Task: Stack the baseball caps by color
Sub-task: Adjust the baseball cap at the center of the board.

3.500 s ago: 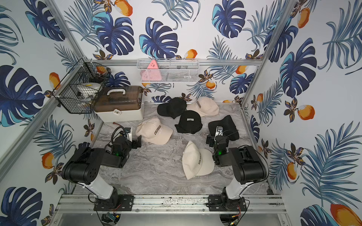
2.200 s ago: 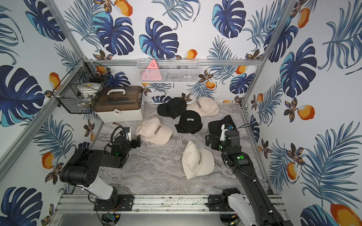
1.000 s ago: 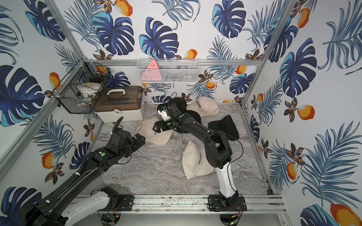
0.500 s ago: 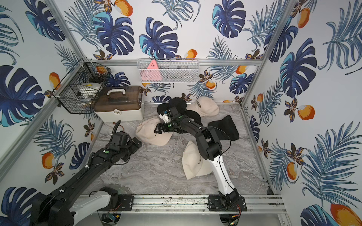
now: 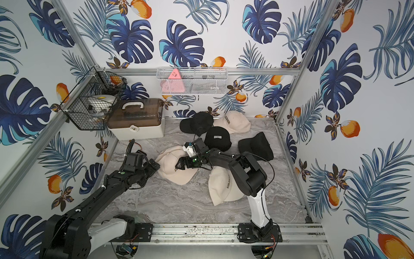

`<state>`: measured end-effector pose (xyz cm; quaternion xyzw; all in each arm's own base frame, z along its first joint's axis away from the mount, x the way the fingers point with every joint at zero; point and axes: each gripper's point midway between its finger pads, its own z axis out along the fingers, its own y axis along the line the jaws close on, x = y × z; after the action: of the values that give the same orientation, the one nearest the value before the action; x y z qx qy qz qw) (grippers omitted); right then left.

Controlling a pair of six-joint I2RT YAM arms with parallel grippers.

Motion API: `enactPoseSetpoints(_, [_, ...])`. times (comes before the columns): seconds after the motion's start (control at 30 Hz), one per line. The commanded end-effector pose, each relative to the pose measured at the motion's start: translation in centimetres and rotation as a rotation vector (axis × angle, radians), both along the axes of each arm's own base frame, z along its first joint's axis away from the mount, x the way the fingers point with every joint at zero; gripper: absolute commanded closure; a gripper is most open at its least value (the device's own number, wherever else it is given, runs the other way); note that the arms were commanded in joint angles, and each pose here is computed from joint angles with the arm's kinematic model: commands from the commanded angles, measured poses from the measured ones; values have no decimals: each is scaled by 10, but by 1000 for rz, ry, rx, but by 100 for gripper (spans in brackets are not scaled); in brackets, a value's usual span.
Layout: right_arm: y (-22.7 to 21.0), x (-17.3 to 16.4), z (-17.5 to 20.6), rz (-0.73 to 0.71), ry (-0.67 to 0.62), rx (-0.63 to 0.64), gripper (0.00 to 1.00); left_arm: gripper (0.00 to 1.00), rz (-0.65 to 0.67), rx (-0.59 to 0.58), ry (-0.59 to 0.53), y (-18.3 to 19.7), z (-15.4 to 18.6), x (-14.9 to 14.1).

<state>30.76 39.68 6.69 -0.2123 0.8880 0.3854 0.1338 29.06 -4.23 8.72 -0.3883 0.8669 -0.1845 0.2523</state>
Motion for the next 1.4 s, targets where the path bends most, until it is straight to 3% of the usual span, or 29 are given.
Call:
enactPoseSetpoints(0.0, [-7,-8,19,-119,-33,-20,0,1,27,-17,-27,1,0,7])
enactPoseSetpoints(0.17, [-27,18,59,-216,-164,-30,0,1,-3,-91,-42,-12,-6,10])
enactPoseSetpoints(0.33, [-41,55,40,-243,-97,-54,0,1,40,-93,-16,-7,-8,-4])
enactPoseSetpoints(0.47, [-30,59,17,-172,-48,-79,0,1,51,-179,-21,-17,-14,-11])
enactPoseSetpoints(0.63, [-21,36,-2,-142,36,-34,0,1,3,-239,6,-30,-24,-8])
enactPoseSetpoints(0.87, [-25,-20,-20,-172,142,11,0,6,-29,-218,-17,-32,-28,7])
enactPoseSetpoints(1.07, [-37,-57,-21,-248,153,-5,0,12,-42,-229,-60,-36,-34,21])
enactPoseSetpoints(1.23, [-54,-73,-23,-322,147,-12,0,14,-58,-257,-116,-41,-34,32])
enactPoseSetpoints(1.37, [-63,-83,-25,-359,149,6,0,8,-87,-258,-215,-43,-25,43])
